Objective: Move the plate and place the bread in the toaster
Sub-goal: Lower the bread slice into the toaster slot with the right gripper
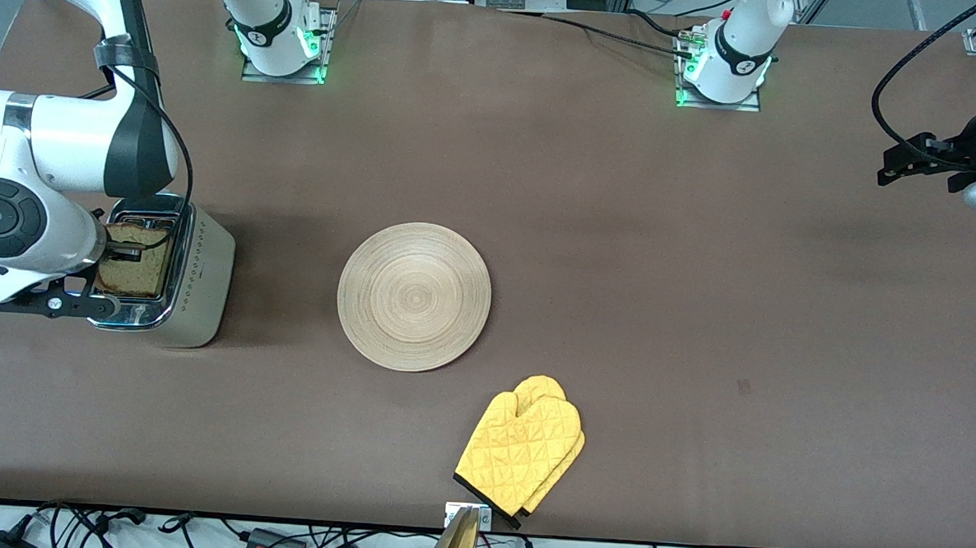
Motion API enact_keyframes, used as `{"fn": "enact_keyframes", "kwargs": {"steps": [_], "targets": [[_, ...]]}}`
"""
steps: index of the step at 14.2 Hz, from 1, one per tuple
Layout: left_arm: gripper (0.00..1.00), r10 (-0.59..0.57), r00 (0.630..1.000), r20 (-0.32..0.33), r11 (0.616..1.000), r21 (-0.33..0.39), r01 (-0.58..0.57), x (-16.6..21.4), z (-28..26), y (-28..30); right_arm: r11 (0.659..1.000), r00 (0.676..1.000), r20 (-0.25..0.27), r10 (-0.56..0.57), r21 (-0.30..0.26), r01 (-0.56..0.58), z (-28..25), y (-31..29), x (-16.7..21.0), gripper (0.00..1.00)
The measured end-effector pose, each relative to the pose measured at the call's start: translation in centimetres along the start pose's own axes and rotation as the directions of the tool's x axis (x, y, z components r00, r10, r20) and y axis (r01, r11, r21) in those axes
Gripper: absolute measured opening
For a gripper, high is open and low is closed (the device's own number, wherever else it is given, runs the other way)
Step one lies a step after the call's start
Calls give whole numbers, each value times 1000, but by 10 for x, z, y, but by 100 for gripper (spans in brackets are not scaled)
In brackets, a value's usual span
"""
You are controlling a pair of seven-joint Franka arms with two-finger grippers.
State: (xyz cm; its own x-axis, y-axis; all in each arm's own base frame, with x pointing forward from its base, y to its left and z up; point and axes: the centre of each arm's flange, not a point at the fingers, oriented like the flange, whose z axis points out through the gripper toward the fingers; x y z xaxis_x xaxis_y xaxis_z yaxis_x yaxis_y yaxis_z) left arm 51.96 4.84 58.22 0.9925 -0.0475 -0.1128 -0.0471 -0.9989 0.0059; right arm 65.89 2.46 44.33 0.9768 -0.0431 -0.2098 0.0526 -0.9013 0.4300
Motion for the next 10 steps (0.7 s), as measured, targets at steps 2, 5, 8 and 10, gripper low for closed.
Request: {"fn": "enact_keyframes", "kwargs": {"steps": [2,5,8,10], "targets": [[100,0,1000,0,1000,0,0,0,0,0,1000,1000,4,0,-1,0,2,-1,1,8],[100,-2,1000,2,1000,-1,2,0,1,-1,1000,1000,11,-2,-3,2,9,-5,5,8],[100,-2,1000,8,1000,-2,2,-1,1,-1,1000,1000,16,-3,-4,3,15,-8,8,8],[100,-3,1000,10,1000,-2,3,-1,1,-1,1000,1000,22,18,-6,-18,19,-10,8,15]]}}
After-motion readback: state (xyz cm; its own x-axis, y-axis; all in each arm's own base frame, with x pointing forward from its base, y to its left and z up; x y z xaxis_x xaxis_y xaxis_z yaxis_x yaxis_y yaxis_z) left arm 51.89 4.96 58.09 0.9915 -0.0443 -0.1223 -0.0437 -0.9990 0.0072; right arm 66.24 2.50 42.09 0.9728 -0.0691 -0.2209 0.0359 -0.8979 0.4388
